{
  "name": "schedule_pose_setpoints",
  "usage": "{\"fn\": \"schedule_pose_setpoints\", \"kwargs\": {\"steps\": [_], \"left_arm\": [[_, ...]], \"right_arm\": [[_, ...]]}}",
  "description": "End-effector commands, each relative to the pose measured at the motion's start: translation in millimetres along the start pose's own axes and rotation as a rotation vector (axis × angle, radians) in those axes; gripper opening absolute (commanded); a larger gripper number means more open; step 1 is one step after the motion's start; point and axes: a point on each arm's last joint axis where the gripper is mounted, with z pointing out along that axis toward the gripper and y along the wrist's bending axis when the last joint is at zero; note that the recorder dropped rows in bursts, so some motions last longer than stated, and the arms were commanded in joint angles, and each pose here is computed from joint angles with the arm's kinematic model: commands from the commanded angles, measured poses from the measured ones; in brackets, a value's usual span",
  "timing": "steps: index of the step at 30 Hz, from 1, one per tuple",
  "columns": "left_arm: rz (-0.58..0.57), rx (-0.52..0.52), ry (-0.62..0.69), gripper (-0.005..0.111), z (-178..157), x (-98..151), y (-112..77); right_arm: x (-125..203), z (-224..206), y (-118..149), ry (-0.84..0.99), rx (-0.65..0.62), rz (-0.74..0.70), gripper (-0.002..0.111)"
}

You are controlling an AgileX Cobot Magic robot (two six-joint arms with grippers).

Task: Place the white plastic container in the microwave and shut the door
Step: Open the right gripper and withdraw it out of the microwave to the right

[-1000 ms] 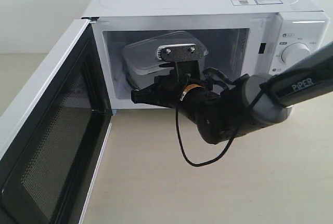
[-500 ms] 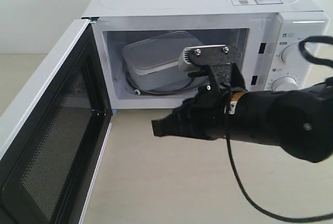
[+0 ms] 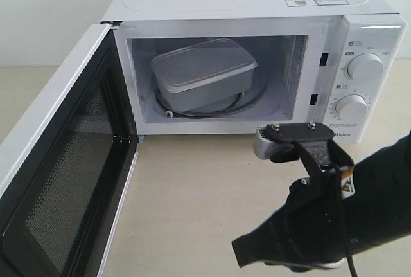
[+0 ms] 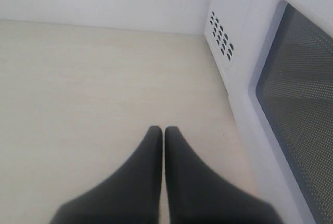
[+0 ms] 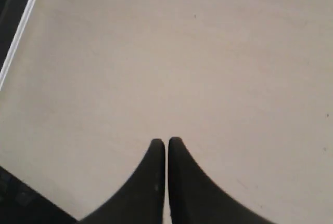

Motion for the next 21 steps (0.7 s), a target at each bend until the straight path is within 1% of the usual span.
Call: {"fn": "schedule_pose_setpoints", "kwargs": {"steps": [1, 19, 20, 21], "left_arm": [[-0.005, 0.000, 0.000, 0.004, 0.3, 1.0, 0.0], [-0.005, 0.000, 0.000, 0.004, 0.3, 1.0, 0.0], [-0.005, 0.000, 0.000, 0.004, 0.3, 1.0, 0.0], [-0.005, 0.000, 0.000, 0.004, 0.3, 1.0, 0.0]], "right_arm": [[13.2, 0.8, -2.1, 0.049, -0.016, 0.050, 0.001], [9.4, 0.4, -1.7, 0.008, -0.020, 0.053, 0.001], [9.4, -0.2, -2.0, 0.005, -0.017, 0.045, 0.001], [8.9, -3.1, -2.3, -0.011, -0.011, 0.005, 0.001]]}}
